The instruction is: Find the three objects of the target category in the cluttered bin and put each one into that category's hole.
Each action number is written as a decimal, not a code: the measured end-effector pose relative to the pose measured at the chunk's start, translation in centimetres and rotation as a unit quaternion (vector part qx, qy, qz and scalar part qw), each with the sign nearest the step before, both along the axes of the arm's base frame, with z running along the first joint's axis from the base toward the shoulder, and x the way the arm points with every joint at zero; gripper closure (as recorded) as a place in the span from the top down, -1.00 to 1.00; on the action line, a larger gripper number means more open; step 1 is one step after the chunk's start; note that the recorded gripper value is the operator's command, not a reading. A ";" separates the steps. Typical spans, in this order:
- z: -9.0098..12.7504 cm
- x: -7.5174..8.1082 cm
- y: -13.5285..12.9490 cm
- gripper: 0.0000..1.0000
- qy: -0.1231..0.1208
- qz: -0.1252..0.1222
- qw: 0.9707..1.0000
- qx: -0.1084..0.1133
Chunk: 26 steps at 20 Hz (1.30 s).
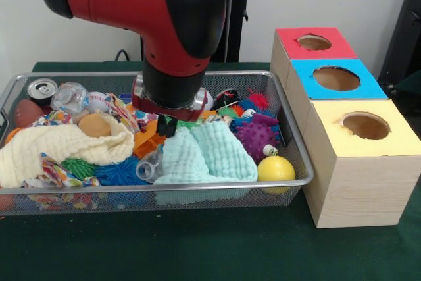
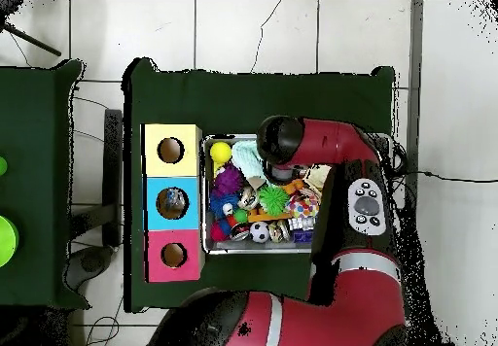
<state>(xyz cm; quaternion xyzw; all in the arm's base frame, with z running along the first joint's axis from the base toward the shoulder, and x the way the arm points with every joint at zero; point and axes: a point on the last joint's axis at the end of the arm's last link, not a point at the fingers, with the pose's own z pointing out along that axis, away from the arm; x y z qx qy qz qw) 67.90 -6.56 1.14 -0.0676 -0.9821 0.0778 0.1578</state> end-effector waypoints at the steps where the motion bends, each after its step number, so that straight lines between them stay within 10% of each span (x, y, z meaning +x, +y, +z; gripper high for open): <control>1: 0.1 0.3 0.4 -1.00 0.006 0.001 1.000 0.000; 8: 0.3 2.5 1.8 -1.00 0.032 0.001 0.999 0.001; 26: -0.3 6.1 1.3 -1.00 -0.004 0.001 1.000 -0.003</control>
